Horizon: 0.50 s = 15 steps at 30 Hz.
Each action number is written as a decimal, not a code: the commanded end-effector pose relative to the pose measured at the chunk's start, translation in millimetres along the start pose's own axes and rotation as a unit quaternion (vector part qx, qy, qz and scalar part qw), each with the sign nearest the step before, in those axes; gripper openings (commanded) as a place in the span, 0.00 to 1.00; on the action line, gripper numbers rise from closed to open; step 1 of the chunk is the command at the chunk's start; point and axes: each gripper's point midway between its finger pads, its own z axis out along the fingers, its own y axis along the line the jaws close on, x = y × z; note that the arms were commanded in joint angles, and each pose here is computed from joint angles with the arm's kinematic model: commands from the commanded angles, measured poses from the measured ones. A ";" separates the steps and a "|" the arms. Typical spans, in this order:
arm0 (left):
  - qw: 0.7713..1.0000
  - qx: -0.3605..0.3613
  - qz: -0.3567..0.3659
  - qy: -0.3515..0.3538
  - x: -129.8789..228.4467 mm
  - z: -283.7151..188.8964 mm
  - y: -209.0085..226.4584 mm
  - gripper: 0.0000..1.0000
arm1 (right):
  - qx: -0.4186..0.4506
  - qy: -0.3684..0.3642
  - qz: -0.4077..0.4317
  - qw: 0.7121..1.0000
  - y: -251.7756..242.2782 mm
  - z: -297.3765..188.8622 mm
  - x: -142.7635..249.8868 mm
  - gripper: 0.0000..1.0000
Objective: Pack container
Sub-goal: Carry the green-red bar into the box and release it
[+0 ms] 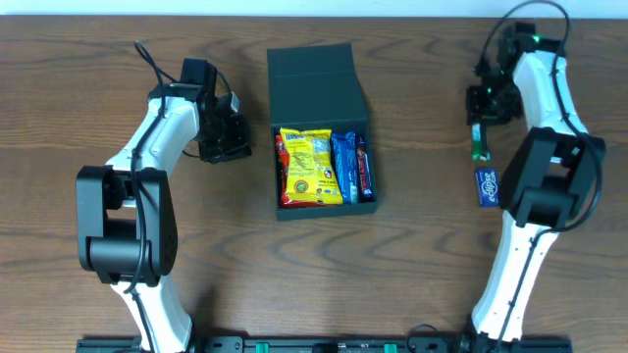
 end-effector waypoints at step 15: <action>1.000 -0.001 0.009 -0.007 -2.0 -10.3 -3.2 0.08 | -0.039 0.005 -0.058 0.998 187.5 -97.8 29.2 0.24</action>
